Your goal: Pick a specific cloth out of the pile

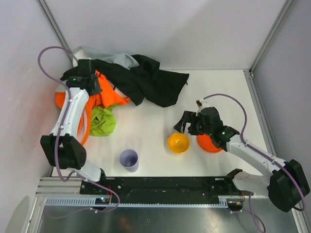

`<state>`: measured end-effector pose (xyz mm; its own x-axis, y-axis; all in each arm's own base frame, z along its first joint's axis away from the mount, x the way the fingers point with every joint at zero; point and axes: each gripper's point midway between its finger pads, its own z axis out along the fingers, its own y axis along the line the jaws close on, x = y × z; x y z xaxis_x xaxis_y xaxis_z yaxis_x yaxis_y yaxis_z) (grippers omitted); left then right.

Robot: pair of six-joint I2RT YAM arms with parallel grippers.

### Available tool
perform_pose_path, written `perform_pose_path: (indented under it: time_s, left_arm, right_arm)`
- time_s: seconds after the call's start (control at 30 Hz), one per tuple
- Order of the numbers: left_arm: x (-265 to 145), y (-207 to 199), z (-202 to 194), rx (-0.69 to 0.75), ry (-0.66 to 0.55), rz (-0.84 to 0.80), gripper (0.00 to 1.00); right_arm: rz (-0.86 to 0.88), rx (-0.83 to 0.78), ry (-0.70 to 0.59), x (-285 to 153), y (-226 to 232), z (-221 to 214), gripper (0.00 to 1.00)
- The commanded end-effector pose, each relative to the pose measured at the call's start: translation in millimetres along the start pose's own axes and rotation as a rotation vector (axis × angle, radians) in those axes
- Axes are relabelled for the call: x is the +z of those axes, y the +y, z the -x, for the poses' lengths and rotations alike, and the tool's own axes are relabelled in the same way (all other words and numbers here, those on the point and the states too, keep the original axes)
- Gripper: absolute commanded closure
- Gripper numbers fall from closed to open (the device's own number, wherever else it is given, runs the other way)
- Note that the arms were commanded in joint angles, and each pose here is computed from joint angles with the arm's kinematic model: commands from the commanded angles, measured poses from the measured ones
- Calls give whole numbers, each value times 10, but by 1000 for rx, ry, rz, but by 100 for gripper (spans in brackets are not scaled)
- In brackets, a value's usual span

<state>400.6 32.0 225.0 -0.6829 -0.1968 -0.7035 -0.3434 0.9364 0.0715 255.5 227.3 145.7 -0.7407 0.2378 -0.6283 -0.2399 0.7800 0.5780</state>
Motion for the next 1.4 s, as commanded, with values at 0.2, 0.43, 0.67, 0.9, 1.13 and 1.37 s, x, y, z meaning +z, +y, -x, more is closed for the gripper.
perform_pose_path:
  time_s: [0.2,0.43,0.67,0.9,1.13,1.37]
  left_arm:
    - [-543,51,850,-78,-305,-40,99]
    - [-265,148,727,-61,-253,48,99]
    - [159,333,514,-137,-191,142,99]
    - [888,647,-12,-358,-25,172,99]
    - [1459,830,-446,-496,142,177,99]
    - [1641,897,-597,-531,209,141,99]
  right_arm:
    - [94,-31,-19,175,444,250,1]
    - [142,-61,30,392,711,285,1]
    - [207,-89,96,674,1035,274,1]
    - [255,-93,173,983,1320,204,1]
    - [282,-85,255,1277,1529,63,1]
    - [329,-48,325,1544,1719,-71,1]
